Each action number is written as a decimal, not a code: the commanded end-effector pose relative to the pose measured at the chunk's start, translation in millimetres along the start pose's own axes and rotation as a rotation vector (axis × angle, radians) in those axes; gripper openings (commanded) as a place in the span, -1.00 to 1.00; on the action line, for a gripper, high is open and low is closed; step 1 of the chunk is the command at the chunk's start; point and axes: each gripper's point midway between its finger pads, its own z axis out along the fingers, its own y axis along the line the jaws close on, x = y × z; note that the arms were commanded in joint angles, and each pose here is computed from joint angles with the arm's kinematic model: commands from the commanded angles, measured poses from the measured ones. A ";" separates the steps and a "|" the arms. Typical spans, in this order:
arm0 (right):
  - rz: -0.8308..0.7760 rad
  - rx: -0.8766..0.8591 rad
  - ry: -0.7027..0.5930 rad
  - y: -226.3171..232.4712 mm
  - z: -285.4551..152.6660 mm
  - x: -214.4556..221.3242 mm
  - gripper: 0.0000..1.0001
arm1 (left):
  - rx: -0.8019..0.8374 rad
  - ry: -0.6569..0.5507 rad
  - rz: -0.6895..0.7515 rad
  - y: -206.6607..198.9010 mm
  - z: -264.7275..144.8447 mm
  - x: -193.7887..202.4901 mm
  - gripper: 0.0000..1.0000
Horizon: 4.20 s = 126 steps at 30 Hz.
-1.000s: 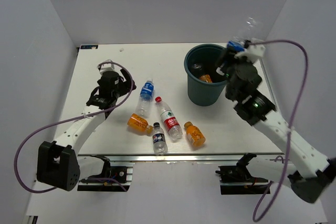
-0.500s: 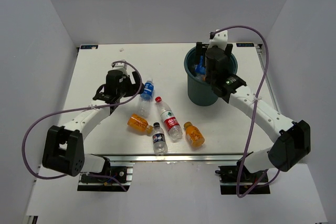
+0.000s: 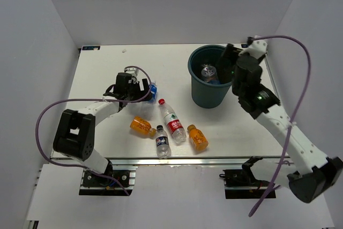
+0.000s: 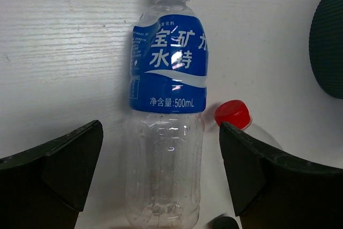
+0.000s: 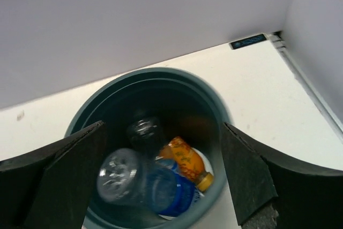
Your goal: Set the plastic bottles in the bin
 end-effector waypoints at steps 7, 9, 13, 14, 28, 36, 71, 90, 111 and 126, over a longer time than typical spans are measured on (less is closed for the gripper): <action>0.195 0.193 0.058 -94.5 -35.6 34.2 0.79 | 0.033 0.025 0.043 -14.6 14.5 -6.4 0.96; 0.218 0.248 0.074 -113.2 -41.3 53.3 0.79 | 0.008 0.043 0.046 -11.8 18.1 -1.6 0.96; 0.240 0.283 0.096 -132.0 -54.2 76.3 0.79 | -0.015 0.061 0.054 -10.9 23.2 4.4 0.91; 0.239 0.284 0.101 -133.7 -55.3 80.4 0.79 | -0.019 0.070 0.055 -10.7 23.9 6.6 0.89; 0.179 0.348 0.237 -157.9 -60.4 139.5 0.79 | -0.176 0.024 -0.012 1.9 31.8 -27.2 -0.14; 0.197 0.359 0.246 -165.0 -69.6 148.5 0.79 | -0.056 -0.249 0.014 -65.2 -23.9 -171.5 -0.36; 0.252 0.312 0.114 -176.3 -88.7 152.6 0.79 | 0.838 -0.502 0.215 -412.7 -19.5 -159.7 0.09; 0.151 -0.210 0.147 -89.8 -90.2 136.1 0.79 | 0.777 -0.710 0.286 -436.6 -110.2 -246.1 0.96; -0.037 -0.642 0.600 19.7 -167.1 239.8 0.79 | -0.306 -0.517 -0.263 -26.9 -139.5 -116.8 0.96; -0.382 -0.401 0.825 19.9 -174.3 334.3 0.63 | -0.447 -0.450 -0.470 39.5 -172.2 -7.8 0.96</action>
